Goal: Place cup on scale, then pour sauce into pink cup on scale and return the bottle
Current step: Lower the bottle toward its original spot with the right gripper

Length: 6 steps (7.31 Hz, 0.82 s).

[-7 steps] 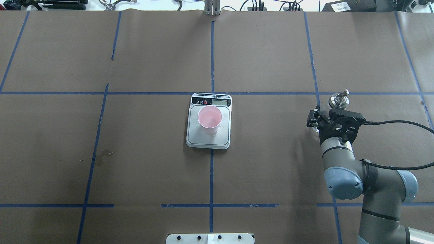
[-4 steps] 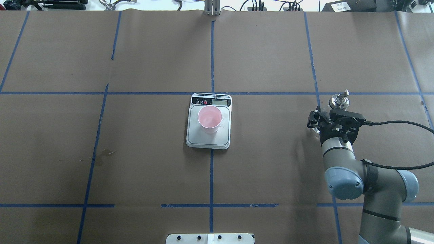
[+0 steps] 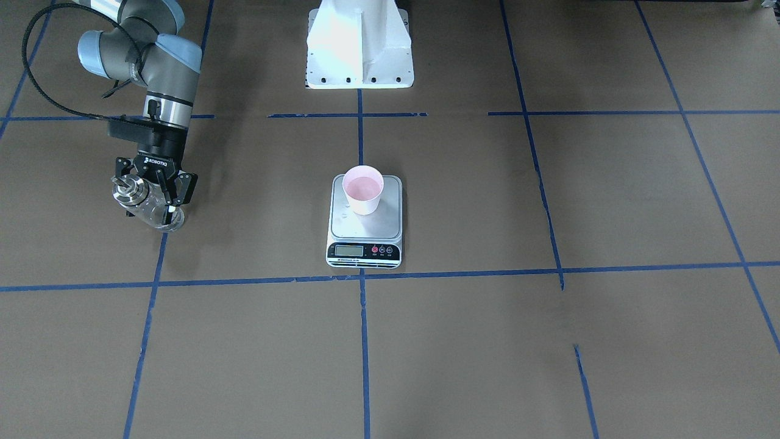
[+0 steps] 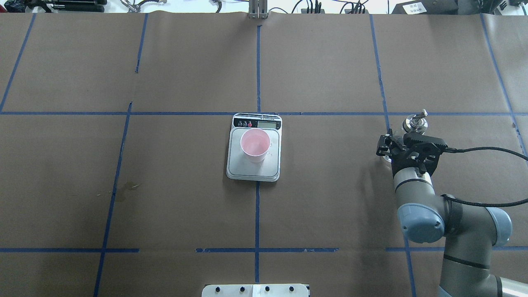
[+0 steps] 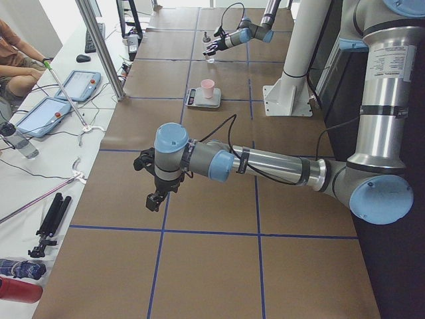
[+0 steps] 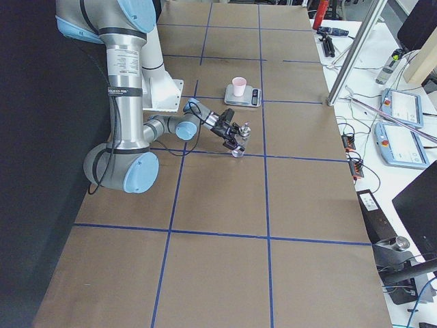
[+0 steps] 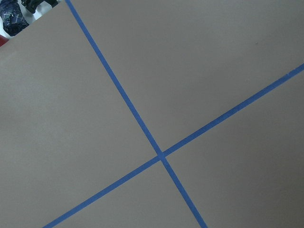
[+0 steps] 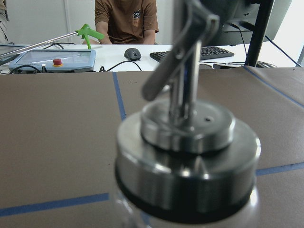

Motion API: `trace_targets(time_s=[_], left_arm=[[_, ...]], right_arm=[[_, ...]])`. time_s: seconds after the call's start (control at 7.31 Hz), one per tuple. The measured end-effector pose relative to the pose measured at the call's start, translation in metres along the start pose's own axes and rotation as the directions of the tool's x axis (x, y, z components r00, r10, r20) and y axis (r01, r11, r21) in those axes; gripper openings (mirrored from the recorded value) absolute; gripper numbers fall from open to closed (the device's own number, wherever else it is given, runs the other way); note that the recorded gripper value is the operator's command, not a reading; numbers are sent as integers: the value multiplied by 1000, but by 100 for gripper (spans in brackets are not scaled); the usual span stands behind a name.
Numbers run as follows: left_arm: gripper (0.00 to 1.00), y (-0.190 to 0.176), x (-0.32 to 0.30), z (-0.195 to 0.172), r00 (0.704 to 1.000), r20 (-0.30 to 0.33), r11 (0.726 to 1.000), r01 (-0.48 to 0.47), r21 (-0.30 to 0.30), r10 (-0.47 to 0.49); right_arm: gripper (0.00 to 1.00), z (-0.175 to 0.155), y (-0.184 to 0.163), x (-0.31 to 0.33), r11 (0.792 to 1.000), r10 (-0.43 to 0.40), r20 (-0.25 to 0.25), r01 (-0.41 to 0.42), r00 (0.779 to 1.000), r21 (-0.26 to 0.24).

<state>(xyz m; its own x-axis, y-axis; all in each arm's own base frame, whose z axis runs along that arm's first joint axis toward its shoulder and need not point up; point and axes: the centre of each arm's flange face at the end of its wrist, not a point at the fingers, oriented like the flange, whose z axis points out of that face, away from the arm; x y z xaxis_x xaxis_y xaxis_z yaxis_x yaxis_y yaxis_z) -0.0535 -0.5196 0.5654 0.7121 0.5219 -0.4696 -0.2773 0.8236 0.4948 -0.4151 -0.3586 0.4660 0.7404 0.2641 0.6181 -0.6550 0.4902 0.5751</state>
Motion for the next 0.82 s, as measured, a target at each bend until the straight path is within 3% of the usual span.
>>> trace_targets(time_s=[0.14,0.82], left_arm=[[100,0,0,0,1000,0,1000,-1,1,1],[100,-3,0,-1,1000,1,1000,-3,3,3]], right_arm=[[100,0,0,0,1000,-1,0,1,1000,3],[100,-2,-2,-2,1000,4,4,-4,1000,-1]])
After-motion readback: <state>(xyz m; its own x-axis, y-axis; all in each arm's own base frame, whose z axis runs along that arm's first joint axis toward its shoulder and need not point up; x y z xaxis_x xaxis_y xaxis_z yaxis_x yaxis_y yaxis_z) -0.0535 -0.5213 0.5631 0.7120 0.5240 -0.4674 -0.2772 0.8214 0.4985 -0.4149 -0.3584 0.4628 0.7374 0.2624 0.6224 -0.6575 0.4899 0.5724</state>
